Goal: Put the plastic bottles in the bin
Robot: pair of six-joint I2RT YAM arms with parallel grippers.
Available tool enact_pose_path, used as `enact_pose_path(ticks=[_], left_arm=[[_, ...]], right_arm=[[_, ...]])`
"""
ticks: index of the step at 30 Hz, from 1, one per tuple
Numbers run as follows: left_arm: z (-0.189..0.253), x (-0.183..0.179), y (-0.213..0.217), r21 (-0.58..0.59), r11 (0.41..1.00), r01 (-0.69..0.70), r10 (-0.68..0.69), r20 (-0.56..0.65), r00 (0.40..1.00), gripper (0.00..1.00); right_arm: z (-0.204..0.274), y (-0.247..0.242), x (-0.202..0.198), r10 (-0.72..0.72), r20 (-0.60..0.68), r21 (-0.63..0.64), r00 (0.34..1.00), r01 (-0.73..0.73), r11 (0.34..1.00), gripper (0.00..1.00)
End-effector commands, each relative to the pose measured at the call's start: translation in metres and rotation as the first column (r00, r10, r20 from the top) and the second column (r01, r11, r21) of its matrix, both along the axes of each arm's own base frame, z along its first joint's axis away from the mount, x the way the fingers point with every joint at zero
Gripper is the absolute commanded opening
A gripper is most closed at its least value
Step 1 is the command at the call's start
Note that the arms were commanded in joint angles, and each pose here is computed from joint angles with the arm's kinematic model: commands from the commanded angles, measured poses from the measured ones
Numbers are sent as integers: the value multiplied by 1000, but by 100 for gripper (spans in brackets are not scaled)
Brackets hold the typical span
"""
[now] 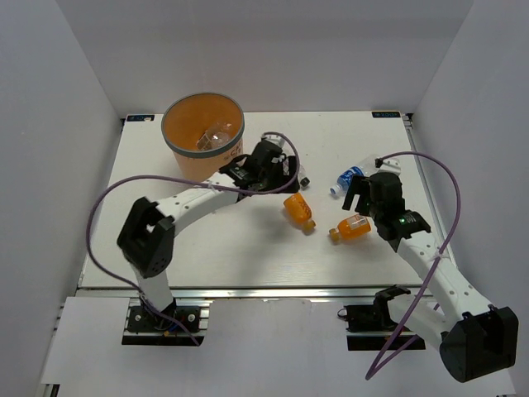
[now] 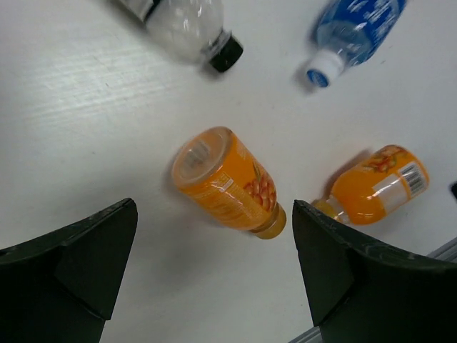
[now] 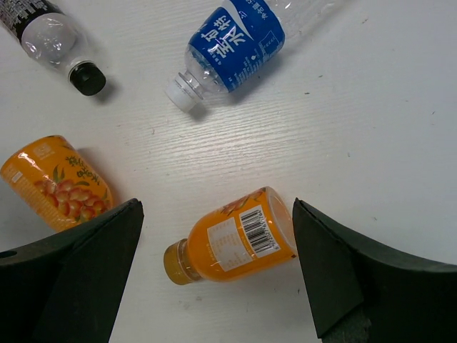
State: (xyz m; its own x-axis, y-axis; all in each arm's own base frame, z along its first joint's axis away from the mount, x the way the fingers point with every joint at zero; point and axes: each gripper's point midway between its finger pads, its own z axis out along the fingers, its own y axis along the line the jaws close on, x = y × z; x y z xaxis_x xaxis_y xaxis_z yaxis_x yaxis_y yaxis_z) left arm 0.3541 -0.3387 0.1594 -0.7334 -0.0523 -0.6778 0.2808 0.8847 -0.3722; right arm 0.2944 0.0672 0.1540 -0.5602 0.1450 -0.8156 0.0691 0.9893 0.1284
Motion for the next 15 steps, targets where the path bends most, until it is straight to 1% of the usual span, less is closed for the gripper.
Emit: enact_pose_path(ticks=[1,3,8,10,15], left_arm=[[-26,-3,-23,-36,999,-8,4,-121,993,98],[-45,-2,-29,-11,1000,-11,9,-161,987,98],[-82,-20,-41,12,1000,-1,4,-244,970,98],[-103,-28,-47,11,1000,2,2,-312,950,98],[-121,-28,-49,33,999,-8,19,-351,936,97]], right_arm=[[3,-5,3,-32,26,1,999,32,999,89],[1,-6,2,-32,18,-5,999,32,999,89],[-4,-4,2,-25,16,1,1000,25,1000,89],[-5,-1,3,-13,18,12,1000,13,1000,89],[-9,-2,1,-4,3,3,1000,4,1000,89]])
